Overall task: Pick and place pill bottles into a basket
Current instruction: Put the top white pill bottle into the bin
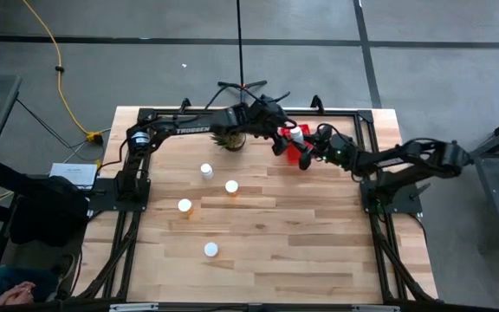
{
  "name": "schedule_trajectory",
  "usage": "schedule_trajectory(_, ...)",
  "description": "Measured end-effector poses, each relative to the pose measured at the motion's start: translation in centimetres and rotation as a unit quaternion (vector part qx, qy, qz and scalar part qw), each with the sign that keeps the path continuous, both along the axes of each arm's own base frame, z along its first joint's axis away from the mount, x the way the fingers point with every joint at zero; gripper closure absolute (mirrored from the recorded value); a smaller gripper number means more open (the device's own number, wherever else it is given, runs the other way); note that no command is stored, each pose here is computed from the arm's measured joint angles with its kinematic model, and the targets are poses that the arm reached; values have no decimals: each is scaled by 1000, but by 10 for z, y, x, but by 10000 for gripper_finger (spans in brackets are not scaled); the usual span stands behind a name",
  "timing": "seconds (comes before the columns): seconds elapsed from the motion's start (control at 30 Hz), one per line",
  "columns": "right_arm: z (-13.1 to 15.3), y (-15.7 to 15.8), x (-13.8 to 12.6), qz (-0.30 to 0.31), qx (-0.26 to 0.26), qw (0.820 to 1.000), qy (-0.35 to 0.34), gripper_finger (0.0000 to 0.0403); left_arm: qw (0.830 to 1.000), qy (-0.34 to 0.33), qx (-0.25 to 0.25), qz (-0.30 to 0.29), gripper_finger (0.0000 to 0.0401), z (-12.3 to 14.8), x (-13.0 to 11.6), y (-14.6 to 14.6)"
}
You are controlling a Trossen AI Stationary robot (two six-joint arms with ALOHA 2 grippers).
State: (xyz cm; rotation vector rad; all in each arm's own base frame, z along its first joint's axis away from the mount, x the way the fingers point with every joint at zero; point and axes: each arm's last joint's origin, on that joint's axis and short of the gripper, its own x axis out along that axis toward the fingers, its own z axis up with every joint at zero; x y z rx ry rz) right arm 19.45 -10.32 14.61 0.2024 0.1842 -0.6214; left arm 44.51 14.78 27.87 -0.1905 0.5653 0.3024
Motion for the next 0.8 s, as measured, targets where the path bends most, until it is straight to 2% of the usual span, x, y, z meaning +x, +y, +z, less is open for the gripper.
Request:
schedule_trajectory(0.13, -4, 0, 3, 12, 1, 1000, -2, 253, 1000, 19, -6, 0, 59, 1, -4, -1)
schedule_trajectory(0.27, -11, 6, 7, 37, -1, 999, 25, 253, 999, 38, -11, 4, 59, 0, -9, 0)
schedule_trajectory(0.43, -16, 7, 7, 24, -12, 998, 49, 253, 999, 43, -11, 6, 59, 3, -12, 1)
schedule_trajectory(0.8, -21, 8, 6, 37, -19, 995, 86, 253, 999, 40, -8, 3, 59, 5, -13, 1)
